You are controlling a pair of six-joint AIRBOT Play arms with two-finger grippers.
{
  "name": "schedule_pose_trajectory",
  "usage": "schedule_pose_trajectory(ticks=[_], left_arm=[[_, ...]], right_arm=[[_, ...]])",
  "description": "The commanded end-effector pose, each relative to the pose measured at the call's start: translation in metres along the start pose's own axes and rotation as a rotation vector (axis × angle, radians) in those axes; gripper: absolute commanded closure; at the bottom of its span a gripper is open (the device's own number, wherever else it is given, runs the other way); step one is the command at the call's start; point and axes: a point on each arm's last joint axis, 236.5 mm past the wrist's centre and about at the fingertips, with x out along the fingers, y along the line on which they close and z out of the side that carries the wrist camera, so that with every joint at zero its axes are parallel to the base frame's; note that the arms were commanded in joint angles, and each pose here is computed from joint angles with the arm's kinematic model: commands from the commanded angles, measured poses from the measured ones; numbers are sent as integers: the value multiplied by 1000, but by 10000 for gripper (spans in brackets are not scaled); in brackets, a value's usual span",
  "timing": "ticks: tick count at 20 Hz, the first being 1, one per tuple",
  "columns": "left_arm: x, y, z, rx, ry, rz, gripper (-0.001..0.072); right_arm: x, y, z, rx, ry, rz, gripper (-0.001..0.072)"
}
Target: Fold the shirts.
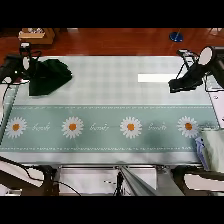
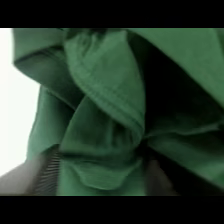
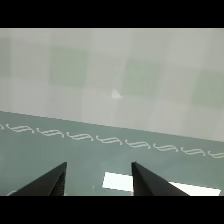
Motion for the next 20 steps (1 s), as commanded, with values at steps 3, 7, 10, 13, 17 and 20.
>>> schedule_pose_trajectory(ticks=[3,7,10,13,17,20], left_arm=[[6,0,-4,3,24,4,683],[-90,4,77,-28,-199,-3,683],[-227,-14,140,-90,-475,-110,683],[-373,-35,156,-73,-732,-210,683],[-545,-61,121,-29,-1024,-407,683],[-625,-73,81,10,-1146,-561,683]], right_arm=[[0,3,-3,2,15,13,256],[-15,0,-12,-23,20,-1,392],[-51,-8,-12,-29,-65,-45,392],[-100,-9,-16,-24,-190,-62,392],[-166,-9,-28,-18,-371,-82,391],[-202,-9,-42,-14,-468,-92,390]])
